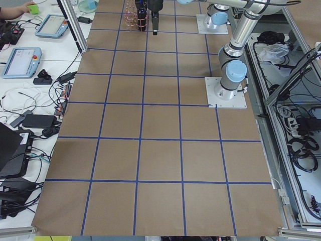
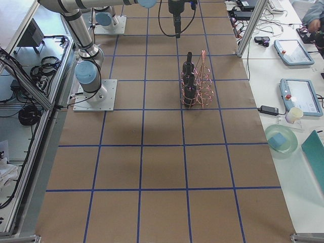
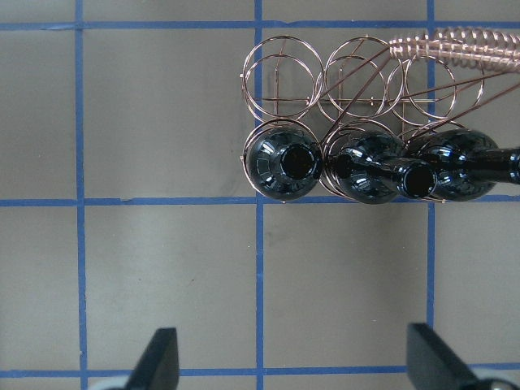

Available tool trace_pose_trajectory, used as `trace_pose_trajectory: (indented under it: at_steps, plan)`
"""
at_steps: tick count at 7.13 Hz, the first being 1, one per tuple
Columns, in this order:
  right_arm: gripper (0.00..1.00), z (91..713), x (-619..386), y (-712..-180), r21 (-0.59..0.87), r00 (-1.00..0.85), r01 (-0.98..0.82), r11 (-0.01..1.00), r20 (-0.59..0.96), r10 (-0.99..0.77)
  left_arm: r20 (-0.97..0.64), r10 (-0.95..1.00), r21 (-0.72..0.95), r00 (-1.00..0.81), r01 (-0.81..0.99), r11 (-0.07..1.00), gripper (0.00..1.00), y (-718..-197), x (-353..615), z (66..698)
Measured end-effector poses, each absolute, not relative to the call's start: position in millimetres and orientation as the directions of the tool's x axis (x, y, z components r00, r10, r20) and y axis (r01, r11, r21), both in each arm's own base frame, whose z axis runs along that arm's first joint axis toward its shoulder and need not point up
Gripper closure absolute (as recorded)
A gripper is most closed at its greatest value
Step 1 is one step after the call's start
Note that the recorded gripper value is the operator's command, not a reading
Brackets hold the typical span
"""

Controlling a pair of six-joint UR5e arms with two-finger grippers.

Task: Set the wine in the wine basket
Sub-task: 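Open the right gripper and raise it away from the rack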

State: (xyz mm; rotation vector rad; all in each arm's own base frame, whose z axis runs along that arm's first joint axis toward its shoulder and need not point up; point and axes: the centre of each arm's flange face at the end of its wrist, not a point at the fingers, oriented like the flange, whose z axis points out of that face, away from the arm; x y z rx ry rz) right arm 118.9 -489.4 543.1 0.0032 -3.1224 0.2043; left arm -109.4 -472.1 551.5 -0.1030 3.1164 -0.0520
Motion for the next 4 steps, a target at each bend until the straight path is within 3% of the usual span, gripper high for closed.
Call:
trace_pose_trajectory:
  at_steps: [4]
  plan:
    - [0.0,544.1,120.0,-488.7,-0.132,-1.0,0.018,0.991,0.003,0.019,-0.023,-0.073,-0.035,-0.997,-0.072,0.997,0.0,-470.9,-109.6,550.5]
